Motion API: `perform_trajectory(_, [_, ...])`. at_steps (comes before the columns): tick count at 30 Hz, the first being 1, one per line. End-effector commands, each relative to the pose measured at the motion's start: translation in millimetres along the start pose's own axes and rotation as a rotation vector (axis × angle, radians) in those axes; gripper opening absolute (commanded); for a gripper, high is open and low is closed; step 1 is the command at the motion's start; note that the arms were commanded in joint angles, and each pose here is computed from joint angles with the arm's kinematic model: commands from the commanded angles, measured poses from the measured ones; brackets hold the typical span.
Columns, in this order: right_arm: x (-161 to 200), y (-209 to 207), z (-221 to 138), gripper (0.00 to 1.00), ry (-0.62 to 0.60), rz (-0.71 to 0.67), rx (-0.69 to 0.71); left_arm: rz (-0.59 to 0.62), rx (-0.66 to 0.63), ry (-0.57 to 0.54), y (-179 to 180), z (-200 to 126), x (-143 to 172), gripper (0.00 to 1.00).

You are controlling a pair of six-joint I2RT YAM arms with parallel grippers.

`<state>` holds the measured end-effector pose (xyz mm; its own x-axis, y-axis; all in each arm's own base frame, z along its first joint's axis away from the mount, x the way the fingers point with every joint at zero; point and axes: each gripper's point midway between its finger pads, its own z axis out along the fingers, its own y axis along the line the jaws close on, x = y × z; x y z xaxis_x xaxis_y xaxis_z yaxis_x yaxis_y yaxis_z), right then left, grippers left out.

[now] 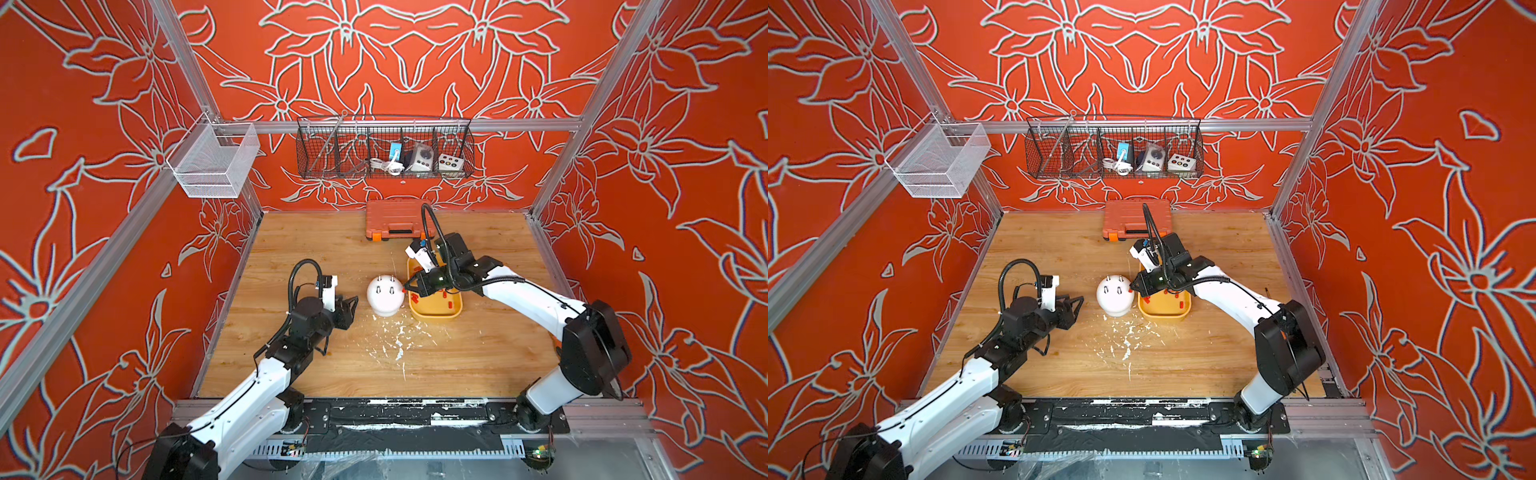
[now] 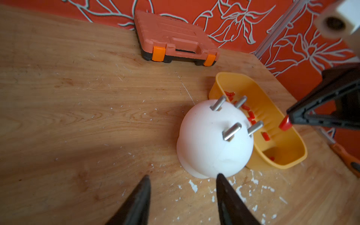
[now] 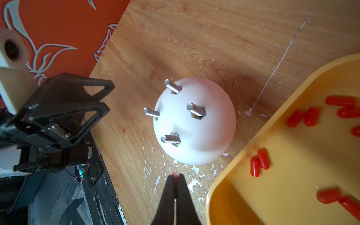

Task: Cover the protruding screws with screw protection sleeves
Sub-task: Move the plastic shell to the center of the board, then attach the screw protection sleeve to the screw.

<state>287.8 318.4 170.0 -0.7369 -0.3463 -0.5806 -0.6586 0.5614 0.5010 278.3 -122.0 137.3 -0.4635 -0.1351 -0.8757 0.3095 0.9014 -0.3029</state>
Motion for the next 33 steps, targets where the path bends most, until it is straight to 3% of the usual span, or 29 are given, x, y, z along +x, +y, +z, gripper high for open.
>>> perform_trajectory(1, [-13.4,7.6,4.4,0.00,-0.024,-0.060,0.012,0.084,0.042,-0.020,-4.0,-5.5,11.6,0.59])
perform_trajectory(7, [-21.0,21.4,10.1,0.00,-0.057,-0.117,0.013,0.098,0.020,-0.081,-1.5,-13.6,1.5,0.61])
perform_trajectory(20, [-29.8,12.4,18.1,0.00,-0.082,-0.150,0.103,0.096,0.014,-0.082,-0.5,-13.7,0.4,0.62])
perform_trajectory(33, [-29.9,17.5,24.2,0.00,-0.066,-0.145,0.070,0.095,0.008,-0.081,0.5,-12.4,0.3,0.63])
